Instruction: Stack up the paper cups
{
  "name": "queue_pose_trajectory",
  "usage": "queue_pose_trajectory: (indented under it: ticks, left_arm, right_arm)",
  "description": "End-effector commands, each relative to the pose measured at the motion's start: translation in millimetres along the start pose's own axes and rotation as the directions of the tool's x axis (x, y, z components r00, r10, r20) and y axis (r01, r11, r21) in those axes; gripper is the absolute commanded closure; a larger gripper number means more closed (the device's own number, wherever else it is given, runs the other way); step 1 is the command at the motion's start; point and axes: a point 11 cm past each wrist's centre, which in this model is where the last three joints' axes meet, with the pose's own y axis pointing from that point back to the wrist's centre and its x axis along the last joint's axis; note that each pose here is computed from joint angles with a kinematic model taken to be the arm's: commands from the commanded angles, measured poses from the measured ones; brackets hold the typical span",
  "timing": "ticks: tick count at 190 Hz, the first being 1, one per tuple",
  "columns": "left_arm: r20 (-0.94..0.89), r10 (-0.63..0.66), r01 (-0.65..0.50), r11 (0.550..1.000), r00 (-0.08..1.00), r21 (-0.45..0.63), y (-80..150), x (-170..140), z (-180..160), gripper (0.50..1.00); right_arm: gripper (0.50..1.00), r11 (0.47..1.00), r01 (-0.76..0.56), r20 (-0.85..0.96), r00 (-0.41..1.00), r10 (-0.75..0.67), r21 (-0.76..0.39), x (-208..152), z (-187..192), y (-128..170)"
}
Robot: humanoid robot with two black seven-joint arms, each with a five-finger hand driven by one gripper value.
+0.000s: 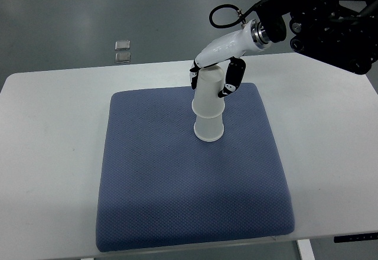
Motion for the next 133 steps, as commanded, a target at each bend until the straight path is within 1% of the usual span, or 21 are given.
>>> queue_pose_trajectory:
  ticks: [1, 7, 86, 120, 133]
  left_arm:
    - [0.000, 0.001, -0.001, 1.000, 1.000, 0.000, 0, 0, 0, 0.500]
    - [0.000, 0.000, 0.000, 1.000, 1.000, 0.000, 0, 0, 0, 0.500]
    - [0.000, 0.000, 0.000, 1.000, 1.000, 0.000, 0, 0, 0, 0.500]
    - [0.000, 0.000, 0.000, 1.000, 1.000, 0.000, 0, 0, 0, 0.500]
    - [0.000, 0.000, 0.000, 1.000, 1.000, 0.000, 0, 0, 0, 0.500]
  right_arm:
    - [0.660, 1.000, 0.000, 0.004, 1.000, 0.000, -0.005, -1, 2, 0]
    - [0.638, 1.000, 0.000, 0.005, 1.000, 0.000, -0.005, 0, 1, -2]
    - [0.605, 1.000, -0.005, 0.009, 1.000, 0.005, -0.005, 1, 2, 0]
    - [0.597, 1.000, -0.011, 0.019, 1.000, 0.012, -0.018, -1, 8, 3]
    - [0.597, 0.999, -0.042, 0.036, 0.998, 0.043, -0.026, 7, 12, 7]
